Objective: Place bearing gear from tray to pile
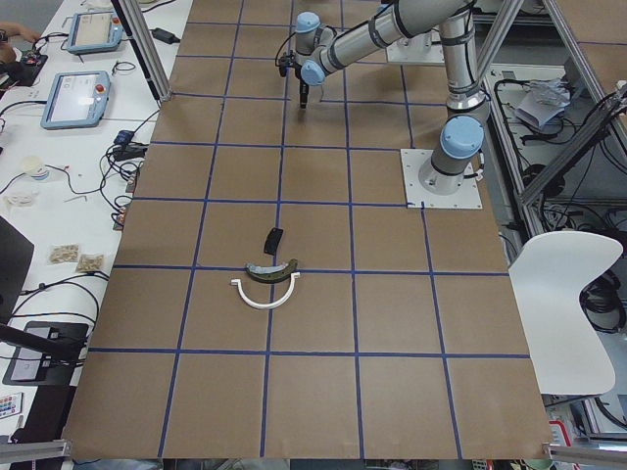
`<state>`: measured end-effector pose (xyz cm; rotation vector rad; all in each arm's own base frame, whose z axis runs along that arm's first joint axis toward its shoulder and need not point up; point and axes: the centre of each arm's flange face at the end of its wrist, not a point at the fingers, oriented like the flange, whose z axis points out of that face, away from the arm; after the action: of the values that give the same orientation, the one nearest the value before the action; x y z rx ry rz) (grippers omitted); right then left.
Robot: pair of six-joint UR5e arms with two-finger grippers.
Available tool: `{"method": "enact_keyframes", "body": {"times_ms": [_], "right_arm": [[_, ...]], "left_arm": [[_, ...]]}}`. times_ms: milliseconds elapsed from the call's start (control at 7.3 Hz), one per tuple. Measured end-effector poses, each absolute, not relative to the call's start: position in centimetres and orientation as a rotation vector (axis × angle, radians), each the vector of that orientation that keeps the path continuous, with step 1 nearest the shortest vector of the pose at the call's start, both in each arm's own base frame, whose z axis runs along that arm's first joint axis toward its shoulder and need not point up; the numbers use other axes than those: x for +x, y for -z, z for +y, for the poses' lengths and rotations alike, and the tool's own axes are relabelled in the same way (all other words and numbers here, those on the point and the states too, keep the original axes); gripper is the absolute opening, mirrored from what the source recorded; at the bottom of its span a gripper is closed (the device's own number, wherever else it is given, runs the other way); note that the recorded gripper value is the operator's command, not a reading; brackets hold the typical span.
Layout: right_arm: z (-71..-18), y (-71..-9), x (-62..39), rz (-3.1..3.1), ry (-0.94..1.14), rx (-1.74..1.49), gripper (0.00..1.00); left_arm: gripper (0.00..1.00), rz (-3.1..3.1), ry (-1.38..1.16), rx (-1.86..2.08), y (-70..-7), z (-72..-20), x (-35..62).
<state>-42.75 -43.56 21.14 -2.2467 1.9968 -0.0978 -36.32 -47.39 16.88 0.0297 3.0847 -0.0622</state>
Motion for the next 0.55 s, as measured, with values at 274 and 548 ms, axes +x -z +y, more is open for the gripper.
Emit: {"method": "enact_keyframes", "body": {"times_ms": [274, 548], "right_arm": [[-42.6, -19.0, -41.7, 2.089, 0.066, -2.232, 0.96], [-41.8, -18.0, -40.8, 2.124, 0.049, -2.240, 0.93]], "left_arm": [[0.00, 3.087, 0.067, 0.025, -17.0, -47.8, -36.0], [0.00, 3.093, 0.097, 0.004, -18.7, -49.0, -33.9]]}}
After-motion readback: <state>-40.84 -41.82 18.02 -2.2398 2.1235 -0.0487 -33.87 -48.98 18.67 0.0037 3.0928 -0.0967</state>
